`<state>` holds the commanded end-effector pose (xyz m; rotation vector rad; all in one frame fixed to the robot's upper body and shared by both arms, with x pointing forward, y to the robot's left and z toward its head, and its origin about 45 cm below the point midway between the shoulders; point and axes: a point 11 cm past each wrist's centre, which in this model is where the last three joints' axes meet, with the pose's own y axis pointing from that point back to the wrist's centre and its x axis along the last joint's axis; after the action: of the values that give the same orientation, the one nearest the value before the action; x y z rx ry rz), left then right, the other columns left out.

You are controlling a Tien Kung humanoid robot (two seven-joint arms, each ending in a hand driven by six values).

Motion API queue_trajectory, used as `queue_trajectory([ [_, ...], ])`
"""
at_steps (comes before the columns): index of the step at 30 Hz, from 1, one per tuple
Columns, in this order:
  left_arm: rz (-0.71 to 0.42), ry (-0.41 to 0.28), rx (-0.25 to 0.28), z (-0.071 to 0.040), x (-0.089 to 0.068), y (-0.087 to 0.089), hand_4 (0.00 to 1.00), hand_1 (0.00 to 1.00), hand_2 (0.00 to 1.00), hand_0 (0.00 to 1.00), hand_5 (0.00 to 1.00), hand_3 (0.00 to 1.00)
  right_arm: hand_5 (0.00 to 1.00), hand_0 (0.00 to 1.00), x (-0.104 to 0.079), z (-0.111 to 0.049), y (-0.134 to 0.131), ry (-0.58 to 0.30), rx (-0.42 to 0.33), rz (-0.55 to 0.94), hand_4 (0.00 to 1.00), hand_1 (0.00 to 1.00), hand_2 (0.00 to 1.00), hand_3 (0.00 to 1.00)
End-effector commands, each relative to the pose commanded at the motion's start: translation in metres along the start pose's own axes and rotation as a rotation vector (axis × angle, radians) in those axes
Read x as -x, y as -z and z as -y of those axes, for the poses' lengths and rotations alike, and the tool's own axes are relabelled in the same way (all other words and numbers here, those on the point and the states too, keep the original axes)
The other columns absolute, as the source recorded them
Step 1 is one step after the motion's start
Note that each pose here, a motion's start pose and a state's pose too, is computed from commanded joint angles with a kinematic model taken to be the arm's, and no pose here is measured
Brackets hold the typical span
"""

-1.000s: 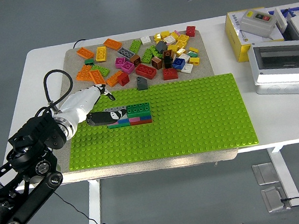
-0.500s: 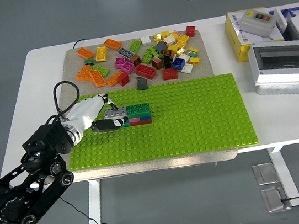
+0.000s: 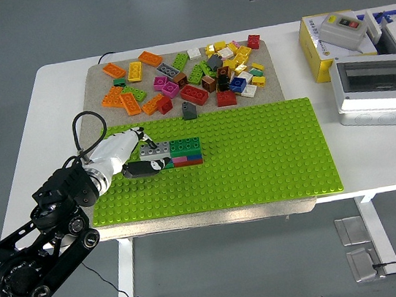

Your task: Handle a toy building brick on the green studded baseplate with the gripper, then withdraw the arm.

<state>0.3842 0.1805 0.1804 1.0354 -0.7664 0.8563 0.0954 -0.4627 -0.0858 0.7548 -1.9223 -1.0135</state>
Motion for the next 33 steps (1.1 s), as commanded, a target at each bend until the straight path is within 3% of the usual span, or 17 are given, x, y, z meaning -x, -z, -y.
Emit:
queue_trajectory([
  [7, -0.009, -0.031, 0.012, -0.004, -0.012, -0.004, 0.792, 0.962, 0.963, 0.998, 0.645, 0.662, 0.801, 0.683, 0.0, 0.0, 0.001, 0.0, 0.0, 0.001, 0.455, 0.64, 0.653, 0.664],
  [16, -0.057, -0.079, 0.054, -0.019, -0.043, -0.013, 0.795, 0.956, 0.958, 0.998, 0.646, 0.67, 0.801, 0.683, -0.001, 0.0, 0.001, -0.003, 0.001, 0.0, 0.454, 0.641, 0.654, 0.664],
  [17, -0.062, -0.084, 0.059, -0.021, -0.045, -0.013, 0.787, 0.955, 0.964, 0.998, 0.625, 0.789, 0.8, 0.684, -0.001, 0.0, 0.001, -0.003, 0.001, 0.0, 0.455, 0.641, 0.651, 0.664],
  [23, -0.101, -0.164, 0.082, -0.025, -0.066, 0.002, 0.787, 0.955, 0.964, 0.998, 0.625, 0.789, 0.8, 0.684, -0.001, 0.0, 0.0, -0.003, 0.002, -0.002, 0.455, 0.641, 0.651, 0.664],
  [24, -0.102, -0.189, 0.078, -0.024, -0.071, 0.009, 0.723, 0.952, 0.963, 0.998, 0.429, 0.857, 0.8, 0.684, -0.001, 0.0, 0.0, -0.002, 0.002, -0.003, 0.455, 0.641, 0.651, 0.664],
  [28, -0.079, -0.259, 0.075, -0.019, -0.084, 0.033, 0.723, 0.952, 0.963, 0.998, 0.429, 0.857, 0.8, 0.684, 0.0, 0.0, 0.0, -0.001, 0.003, -0.005, 0.455, 0.641, 0.651, 0.664],
  [29, -0.068, -0.273, 0.08, -0.018, -0.086, 0.038, 0.645, 0.961, 0.963, 0.998, 0.204, 0.837, 0.8, 0.685, 0.0, 0.0, 0.001, 0.0, 0.003, -0.006, 0.455, 0.641, 0.651, 0.664],
  [33, -0.038, -0.282, 0.112, -0.008, -0.084, 0.046, 0.645, 0.961, 0.963, 0.998, 0.204, 0.837, 0.8, 0.685, 0.002, 0.0, 0.001, 0.002, 0.003, -0.011, 0.455, 0.641, 0.651, 0.664],
])
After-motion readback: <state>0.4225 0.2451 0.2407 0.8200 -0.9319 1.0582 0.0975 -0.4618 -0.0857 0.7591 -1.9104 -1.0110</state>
